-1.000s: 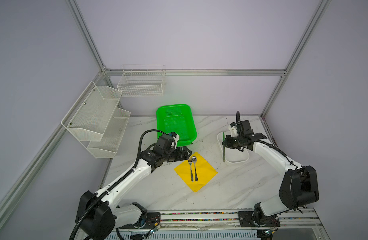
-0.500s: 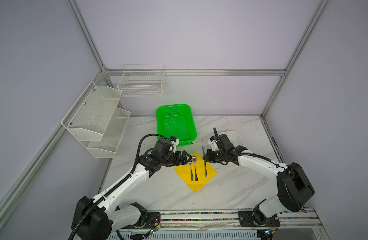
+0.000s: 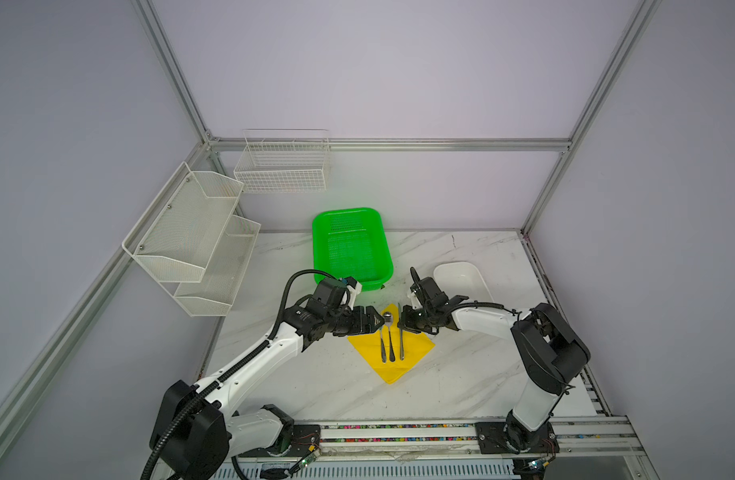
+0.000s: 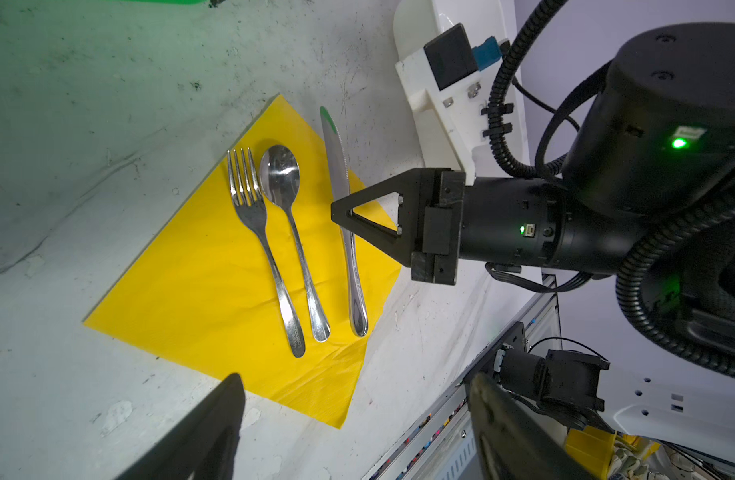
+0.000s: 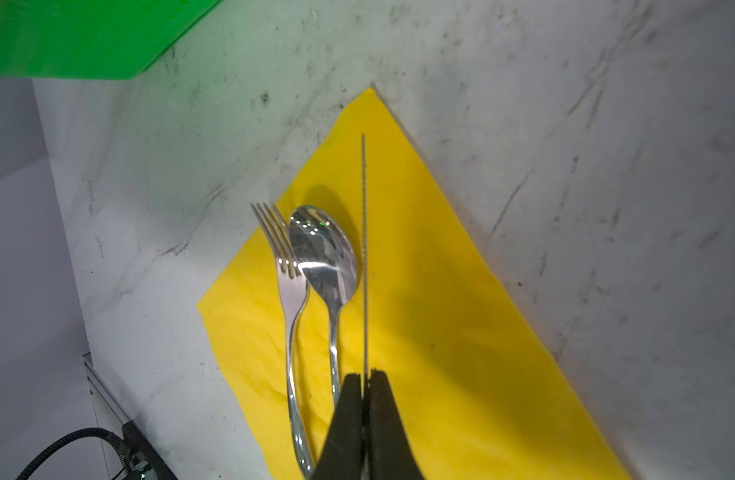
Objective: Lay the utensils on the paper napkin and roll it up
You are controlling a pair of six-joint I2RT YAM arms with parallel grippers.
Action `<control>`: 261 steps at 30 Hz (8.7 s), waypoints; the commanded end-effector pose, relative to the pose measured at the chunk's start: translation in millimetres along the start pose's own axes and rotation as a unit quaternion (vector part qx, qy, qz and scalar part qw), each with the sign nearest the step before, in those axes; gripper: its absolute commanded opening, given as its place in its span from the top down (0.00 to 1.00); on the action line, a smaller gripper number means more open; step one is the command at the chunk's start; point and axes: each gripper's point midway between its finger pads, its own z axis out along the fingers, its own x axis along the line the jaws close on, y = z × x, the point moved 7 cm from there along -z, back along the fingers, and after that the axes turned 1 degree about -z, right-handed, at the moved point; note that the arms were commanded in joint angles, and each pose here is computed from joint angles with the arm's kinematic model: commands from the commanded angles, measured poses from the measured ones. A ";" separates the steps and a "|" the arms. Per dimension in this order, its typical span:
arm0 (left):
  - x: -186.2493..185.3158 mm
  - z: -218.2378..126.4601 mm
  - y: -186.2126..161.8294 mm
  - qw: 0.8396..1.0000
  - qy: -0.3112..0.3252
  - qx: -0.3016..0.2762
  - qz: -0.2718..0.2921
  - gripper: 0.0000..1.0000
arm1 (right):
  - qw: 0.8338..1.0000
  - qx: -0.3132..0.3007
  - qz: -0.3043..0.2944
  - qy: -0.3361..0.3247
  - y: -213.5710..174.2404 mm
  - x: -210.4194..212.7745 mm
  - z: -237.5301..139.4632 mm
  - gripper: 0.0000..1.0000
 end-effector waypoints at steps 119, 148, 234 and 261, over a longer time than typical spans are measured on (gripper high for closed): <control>7.7 -39.1 5.3 0.993 0.062 -0.103 -0.012 0.00 | 0.976 0.010 -0.019 -0.218 -25.9 14.4 20.3 0.85; 16.6 -50.6 2.8 0.985 0.088 -0.141 -0.039 0.00 | 0.985 -0.008 -0.051 -0.166 -32.8 59.1 4.2 0.77; 36.9 -94.9 -12.0 0.956 0.141 -0.244 -0.083 0.00 | 0.976 -0.013 -0.050 -0.213 -34.4 54.9 46.6 0.88; 20.8 -66.2 -23.2 0.985 0.040 -0.163 0.042 0.00 | 0.993 -0.040 0.113 0.004 -140.9 58.9 -52.8 0.58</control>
